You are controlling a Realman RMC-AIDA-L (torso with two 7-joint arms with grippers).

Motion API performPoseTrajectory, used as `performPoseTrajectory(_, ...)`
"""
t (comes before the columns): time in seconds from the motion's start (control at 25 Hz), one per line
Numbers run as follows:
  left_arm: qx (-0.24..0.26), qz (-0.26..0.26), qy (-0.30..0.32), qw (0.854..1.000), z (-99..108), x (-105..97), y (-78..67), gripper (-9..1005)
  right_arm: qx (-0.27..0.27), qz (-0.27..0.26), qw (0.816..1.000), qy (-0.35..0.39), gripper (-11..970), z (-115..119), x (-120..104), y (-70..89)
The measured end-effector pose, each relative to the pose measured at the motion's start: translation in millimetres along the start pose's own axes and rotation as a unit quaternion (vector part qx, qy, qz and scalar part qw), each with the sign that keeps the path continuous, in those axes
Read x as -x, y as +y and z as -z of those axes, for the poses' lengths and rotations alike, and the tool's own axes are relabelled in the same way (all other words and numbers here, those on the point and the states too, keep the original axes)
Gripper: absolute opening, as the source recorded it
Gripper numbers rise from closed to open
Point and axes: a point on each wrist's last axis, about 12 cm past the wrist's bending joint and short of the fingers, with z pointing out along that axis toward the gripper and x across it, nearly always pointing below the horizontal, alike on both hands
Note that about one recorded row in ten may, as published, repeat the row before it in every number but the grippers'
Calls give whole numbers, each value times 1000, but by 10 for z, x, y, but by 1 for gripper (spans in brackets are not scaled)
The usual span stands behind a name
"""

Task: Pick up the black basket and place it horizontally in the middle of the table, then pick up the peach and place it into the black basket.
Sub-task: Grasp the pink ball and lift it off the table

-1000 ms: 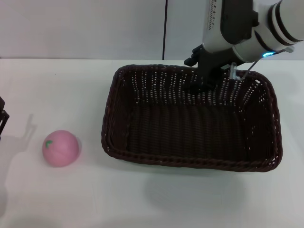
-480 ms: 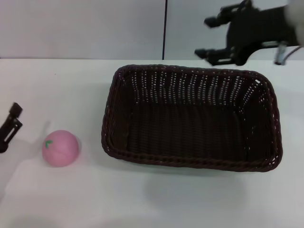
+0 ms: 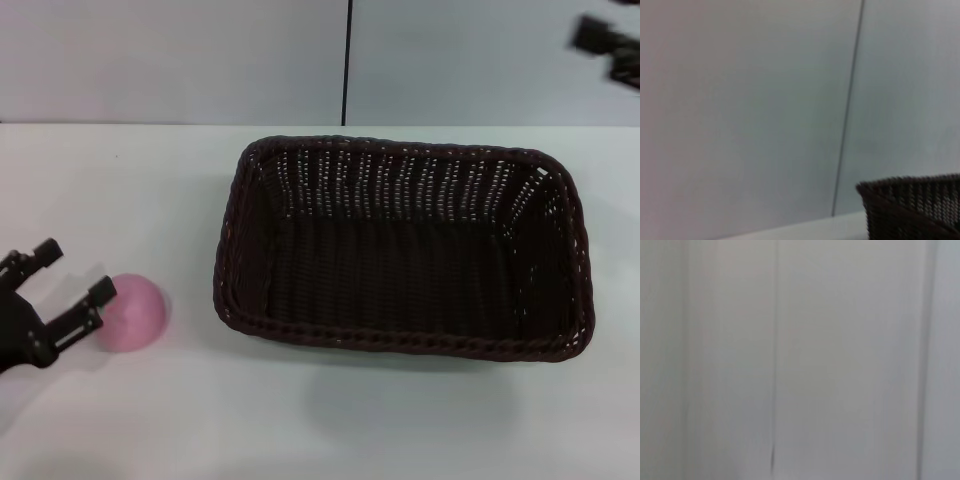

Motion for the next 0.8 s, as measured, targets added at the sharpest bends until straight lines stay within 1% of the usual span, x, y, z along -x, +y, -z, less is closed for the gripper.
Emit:
performPoseTrajectory(0.08,-11,-4,12,1000,-22,-11,-5,699,-29,-20,998,-56,643,205,-149,-4)
performPoseTrajectory(0.16,-19,-4,23,1000,-55,-32,-13,698,-59,-49,992,-96,643,386,-321,-1)
performPoseTrajectory(0.24,-26,-2,42,999,-100,-77,-27,696,-82,-74,986,-123,643,529,-471,14)
performPoseTrajectory(0.28,-26,-2,42,999,-100,-77,-27,696,-94,-83,983,-135,643,595,-541,24)
performPoseTrajectory(0.32,-33,-1,60,998,-157,-121,-39,695,-104,-93,980,-143,643,644,-603,29)
performPoseTrajectory(0.4,-34,0,69,997,-192,-143,-39,693,-124,-113,973,-156,643,735,-723,32)
performPoseTrajectory(0.6,-24,-2,84,996,-267,-186,-18,690,-147,-148,964,-168,643,818,-883,27)
performPoseTrajectory(0.8,-23,-1,87,996,-300,-194,-11,636,-155,-150,963,-165,643,816,-951,34)
